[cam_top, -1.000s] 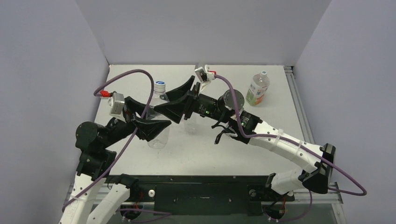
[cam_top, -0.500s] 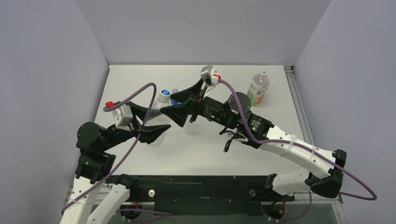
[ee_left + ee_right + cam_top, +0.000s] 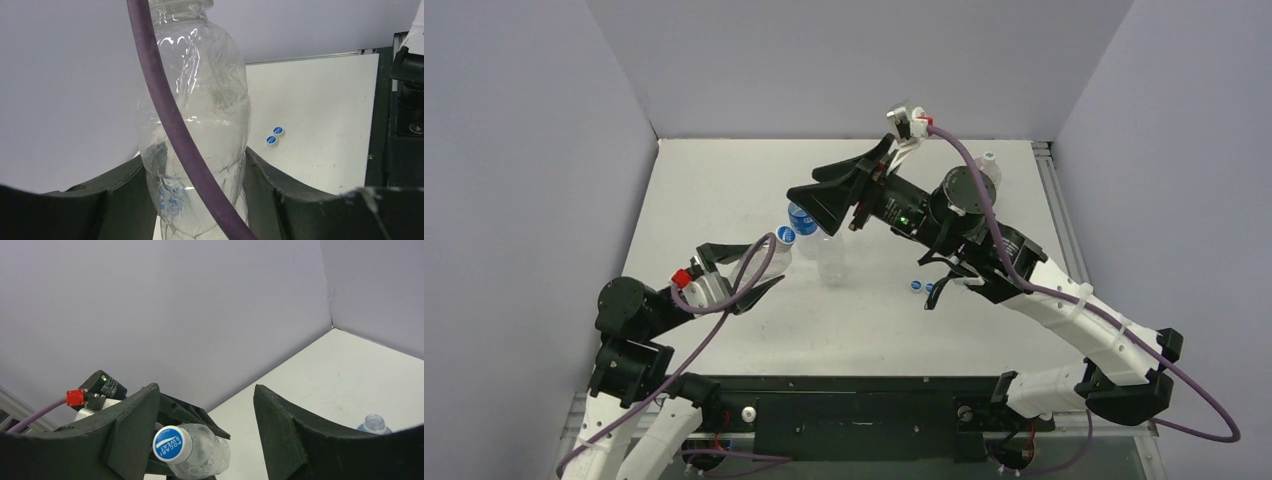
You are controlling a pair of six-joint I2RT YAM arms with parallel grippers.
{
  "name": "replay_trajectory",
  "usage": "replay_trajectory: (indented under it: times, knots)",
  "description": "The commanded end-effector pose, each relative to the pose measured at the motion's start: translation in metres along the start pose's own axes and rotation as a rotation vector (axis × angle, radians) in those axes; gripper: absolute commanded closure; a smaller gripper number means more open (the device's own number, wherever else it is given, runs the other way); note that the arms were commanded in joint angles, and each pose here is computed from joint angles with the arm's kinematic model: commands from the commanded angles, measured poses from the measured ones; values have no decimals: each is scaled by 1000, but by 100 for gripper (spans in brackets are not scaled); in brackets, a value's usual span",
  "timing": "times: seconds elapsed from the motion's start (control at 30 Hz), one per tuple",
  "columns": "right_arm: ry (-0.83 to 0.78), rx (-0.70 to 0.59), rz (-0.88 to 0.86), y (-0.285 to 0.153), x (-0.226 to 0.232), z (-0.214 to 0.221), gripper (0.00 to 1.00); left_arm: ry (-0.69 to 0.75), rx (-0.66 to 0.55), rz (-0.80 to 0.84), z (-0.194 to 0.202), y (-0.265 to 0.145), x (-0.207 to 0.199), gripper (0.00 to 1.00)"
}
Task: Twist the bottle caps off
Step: Pick up the plastic bottle at the center of the board.
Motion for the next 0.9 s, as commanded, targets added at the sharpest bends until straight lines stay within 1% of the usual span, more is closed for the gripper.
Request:
replay_trajectory:
  times: [0.0,0.2,0.33,0.47,0.53,0.67,0.73,0.83,0.87]
  knots:
    - [33,69,60,12,-3,19,38,76,10,-103,0,-3,17,82]
    - [46,126,126,24,-7,38,46,60,26,-149,6,-2,25,82]
    - [40,122,151,27,-8,41,48,39,42,-177,11,-1,31,82]
    - [41,129,161,28,-10,48,51,23,62,-194,18,0,34,82]
    - [42,132,178,27,-13,51,52,8,80,-203,23,0,35,82]
    - [36,117,204,24,-17,47,46,-20,111,-216,37,-1,36,82]
    - [35,121,202,25,-16,48,45,-25,117,-225,40,-1,37,82]
    - [29,153,207,28,-18,57,46,-27,116,-237,40,-1,39,82]
    - [29,159,209,28,-19,59,49,-25,115,-239,39,-1,40,82]
Point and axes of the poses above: each gripper's point midway between its finger pads, its own y axis out along the fingers, its own x axis along the line the jaws close on, z = x × y, the point moved 3 cm from there along -y, back along the fingers, and after that the axes turned 8 degrees about -y, right-handed, at the moved point
